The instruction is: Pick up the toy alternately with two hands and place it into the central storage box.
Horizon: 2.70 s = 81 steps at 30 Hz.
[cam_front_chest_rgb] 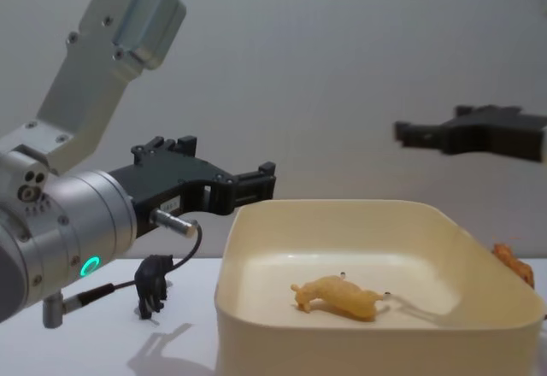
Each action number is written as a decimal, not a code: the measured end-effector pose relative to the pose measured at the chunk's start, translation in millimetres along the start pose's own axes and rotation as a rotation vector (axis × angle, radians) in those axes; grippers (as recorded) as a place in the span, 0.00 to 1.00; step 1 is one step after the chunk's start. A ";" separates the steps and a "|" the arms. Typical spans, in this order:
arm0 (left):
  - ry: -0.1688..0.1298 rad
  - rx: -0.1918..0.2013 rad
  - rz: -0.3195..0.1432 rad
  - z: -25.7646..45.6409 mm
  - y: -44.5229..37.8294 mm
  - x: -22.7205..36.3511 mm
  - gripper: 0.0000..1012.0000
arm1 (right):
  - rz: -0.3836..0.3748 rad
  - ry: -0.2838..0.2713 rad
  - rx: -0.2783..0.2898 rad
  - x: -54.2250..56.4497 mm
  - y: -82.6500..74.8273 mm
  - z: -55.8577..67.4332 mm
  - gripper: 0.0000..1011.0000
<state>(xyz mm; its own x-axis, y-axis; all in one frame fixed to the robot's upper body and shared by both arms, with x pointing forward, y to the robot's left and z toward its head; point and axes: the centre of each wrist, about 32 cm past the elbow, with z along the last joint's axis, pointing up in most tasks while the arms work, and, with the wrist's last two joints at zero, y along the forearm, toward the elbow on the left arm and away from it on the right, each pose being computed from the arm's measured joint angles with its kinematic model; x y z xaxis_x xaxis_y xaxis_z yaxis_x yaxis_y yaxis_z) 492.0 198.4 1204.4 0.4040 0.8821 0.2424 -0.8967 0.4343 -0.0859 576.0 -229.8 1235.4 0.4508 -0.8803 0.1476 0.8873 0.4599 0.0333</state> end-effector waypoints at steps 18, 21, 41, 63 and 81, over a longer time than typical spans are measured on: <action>0.000 0.000 0.000 0.0 0.0 0.0 0.99 | -0.142 0.015 -0.078 20.9 -67.6 -3.6 0.99; 0.000 0.000 0.000 0.0 0.0 0.0 0.99 | -0.159 0.008 -0.096 23.1 -75.3 -5.7 0.99; 0.000 0.000 0.000 0.0 0.0 0.0 0.99 | -0.231 -0.028 -0.174 35.2 -91.0 -19.3 0.99; 0.000 0.000 0.000 0.0 0.0 0.0 0.99 | -0.178 -0.019 -0.280 35.9 -66.0 -37.5 0.99; 0.000 0.000 0.000 0.0 0.0 0.0 0.99 | -0.173 -0.028 -0.345 26.3 -44.6 -57.1 0.99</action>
<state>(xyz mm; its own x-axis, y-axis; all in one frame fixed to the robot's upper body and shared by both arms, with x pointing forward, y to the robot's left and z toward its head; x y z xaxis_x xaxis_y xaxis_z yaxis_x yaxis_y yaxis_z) 492.0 198.4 1204.4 0.4040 0.8821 0.2424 -0.8967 0.4343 -0.0859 553.8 -280.1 1181.3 0.2925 -0.9360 0.1957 0.9328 0.2342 -0.2738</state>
